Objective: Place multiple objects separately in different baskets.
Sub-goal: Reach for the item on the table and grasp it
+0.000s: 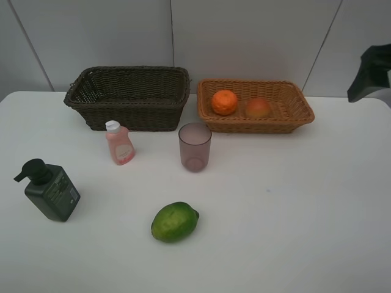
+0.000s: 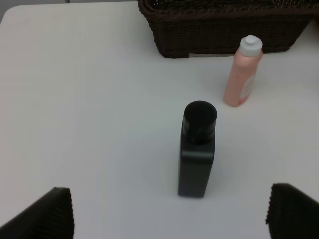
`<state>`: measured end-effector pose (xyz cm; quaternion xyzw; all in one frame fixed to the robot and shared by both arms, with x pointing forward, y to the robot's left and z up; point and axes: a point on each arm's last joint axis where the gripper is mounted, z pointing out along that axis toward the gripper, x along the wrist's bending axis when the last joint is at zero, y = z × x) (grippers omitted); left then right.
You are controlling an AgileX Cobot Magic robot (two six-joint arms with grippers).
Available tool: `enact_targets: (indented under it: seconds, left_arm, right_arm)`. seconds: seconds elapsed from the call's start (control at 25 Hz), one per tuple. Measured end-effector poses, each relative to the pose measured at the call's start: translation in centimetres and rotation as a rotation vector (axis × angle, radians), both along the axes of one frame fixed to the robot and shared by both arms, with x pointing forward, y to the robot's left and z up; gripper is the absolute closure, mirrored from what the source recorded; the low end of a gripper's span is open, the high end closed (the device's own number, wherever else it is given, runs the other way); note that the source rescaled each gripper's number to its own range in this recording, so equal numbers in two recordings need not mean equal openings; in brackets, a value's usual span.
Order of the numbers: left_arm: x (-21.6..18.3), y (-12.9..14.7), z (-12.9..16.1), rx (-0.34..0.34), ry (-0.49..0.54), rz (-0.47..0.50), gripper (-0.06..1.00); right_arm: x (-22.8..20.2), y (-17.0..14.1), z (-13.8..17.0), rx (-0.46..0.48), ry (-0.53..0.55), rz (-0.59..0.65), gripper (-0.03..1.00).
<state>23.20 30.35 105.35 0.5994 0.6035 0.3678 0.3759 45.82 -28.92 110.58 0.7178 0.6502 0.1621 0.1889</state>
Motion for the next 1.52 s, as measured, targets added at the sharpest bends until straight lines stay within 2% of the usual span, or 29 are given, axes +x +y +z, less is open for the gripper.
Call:
enact_targets:
  seconds: [0.2,0.44,0.72,0.88,1.04,1.16,1.32,1.52]
  left_arm:
    - [0.0,0.0,0.0,0.000,0.000,0.000,-0.06]
    - [0.0,0.0,0.0,0.000,0.000,0.000,-0.06]
    - [0.0,0.0,0.0,0.000,0.000,0.000,-0.06]
    - [0.0,0.0,0.0,0.000,0.000,0.000,-0.06]
    - [0.0,0.0,0.0,0.000,0.000,0.000,-0.06]
    - [0.0,0.0,0.0,0.000,0.000,0.000,-0.06]
    - [0.0,0.0,0.0,0.000,0.000,0.000,-0.06]
    - [0.0,0.0,0.0,0.000,0.000,0.000,-0.06]
  right_arm:
    - [-7.4,-0.8,1.5,0.013,-0.138,-0.018,-0.01]
    - [-16.2,-1.4,3.1,0.038,-0.404,-0.021,-0.01]
    - [-22.9,-2.0,2.9,0.055,-0.566,-0.032,-0.01]
    - [-24.7,-2.1,2.0,0.036,-0.629,-0.009,-0.01]
    - [-24.8,-1.8,-0.8,0.005,-0.621,0.065,-0.01]
    - [-24.1,-1.3,-2.6,0.010,-0.663,0.137,-0.01]
    - [-22.9,-1.1,-4.6,0.007,-0.621,0.160,-0.01]
    - [-22.8,-1.1,-4.7,0.004,-0.617,0.159,-0.01]
